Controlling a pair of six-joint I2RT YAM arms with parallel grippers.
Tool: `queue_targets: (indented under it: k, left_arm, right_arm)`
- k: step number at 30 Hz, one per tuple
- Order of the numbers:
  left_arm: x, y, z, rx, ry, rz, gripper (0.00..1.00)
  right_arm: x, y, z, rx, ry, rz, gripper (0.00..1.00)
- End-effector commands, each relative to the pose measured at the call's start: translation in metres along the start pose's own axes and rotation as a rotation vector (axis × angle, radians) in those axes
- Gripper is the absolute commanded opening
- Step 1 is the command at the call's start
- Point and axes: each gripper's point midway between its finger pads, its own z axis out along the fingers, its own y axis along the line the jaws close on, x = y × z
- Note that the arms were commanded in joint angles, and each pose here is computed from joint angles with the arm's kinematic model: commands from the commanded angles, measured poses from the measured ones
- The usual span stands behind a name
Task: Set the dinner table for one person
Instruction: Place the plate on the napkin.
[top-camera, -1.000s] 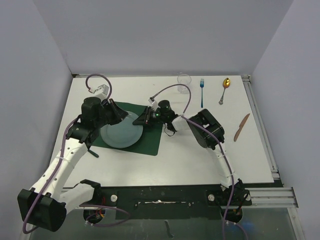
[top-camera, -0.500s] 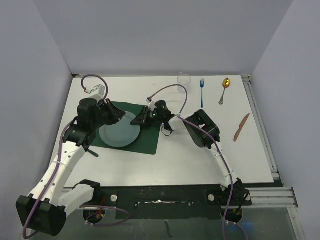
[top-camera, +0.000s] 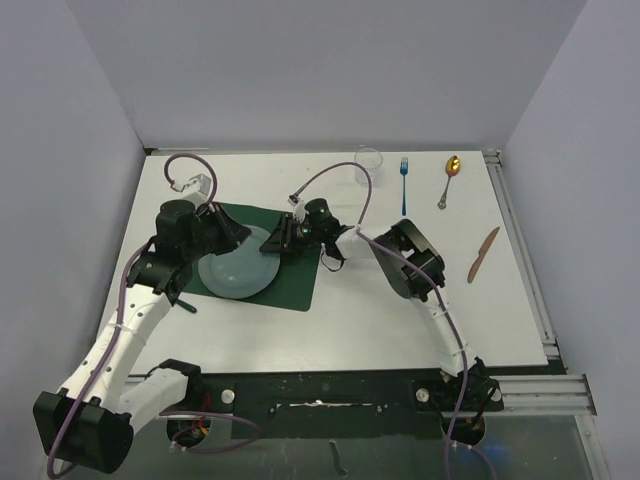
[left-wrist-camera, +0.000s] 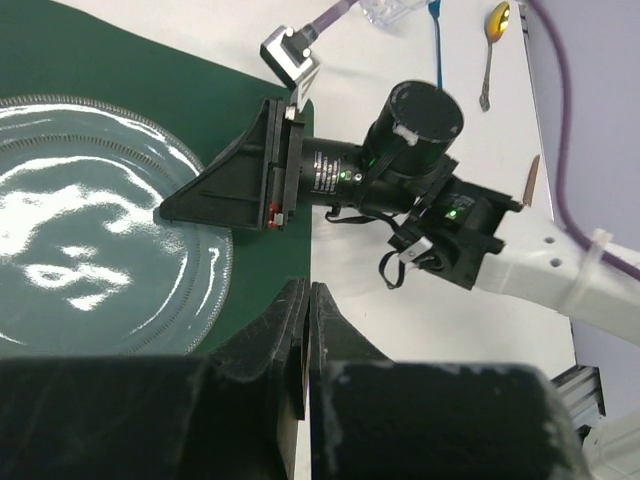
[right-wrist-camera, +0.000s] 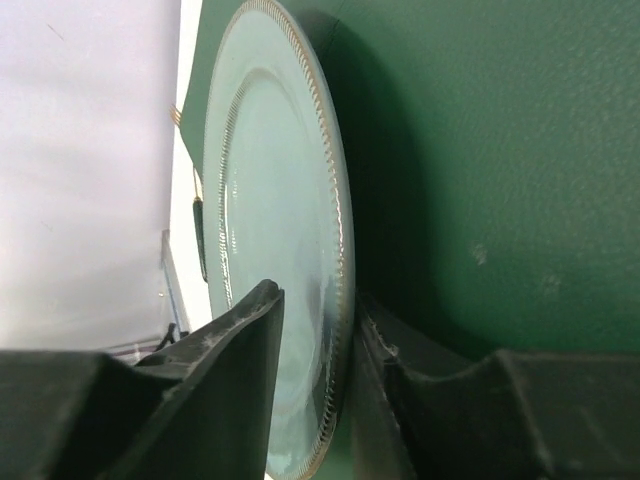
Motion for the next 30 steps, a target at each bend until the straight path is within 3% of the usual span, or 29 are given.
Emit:
queue_targets:
  k: [1,9,23,27,30]
  left_arm:
    - [-0.006,-0.012,0.001,0.073,-0.025,0.003,0.0]
    - [-0.005,-0.011,0.007,0.074,-0.018,-0.004,0.0]
    - [-0.003,0.005,0.019,0.008,-0.012,0.002,0.0]
    - [0.004,0.039,0.034,-0.137,-0.001,0.011,0.0]
    - [0.012,0.069,0.044,-0.254,-0.005,-0.002,0.0]
  right_arm:
    - [-0.021,0.043,-0.024,0.044,-0.035,-0.181,0.32]
    - [-0.042,0.051,-0.048,0.147,-0.063,-0.298,0.39]
    - [-0.061,0.044,-0.089,0.238,-0.126,-0.322,0.38]
    - [-0.045,0.039,-0.102,0.284,-0.12,-0.319,0.3]
    - [-0.027,0.03,-0.109,0.324,-0.108,-0.315,0.09]
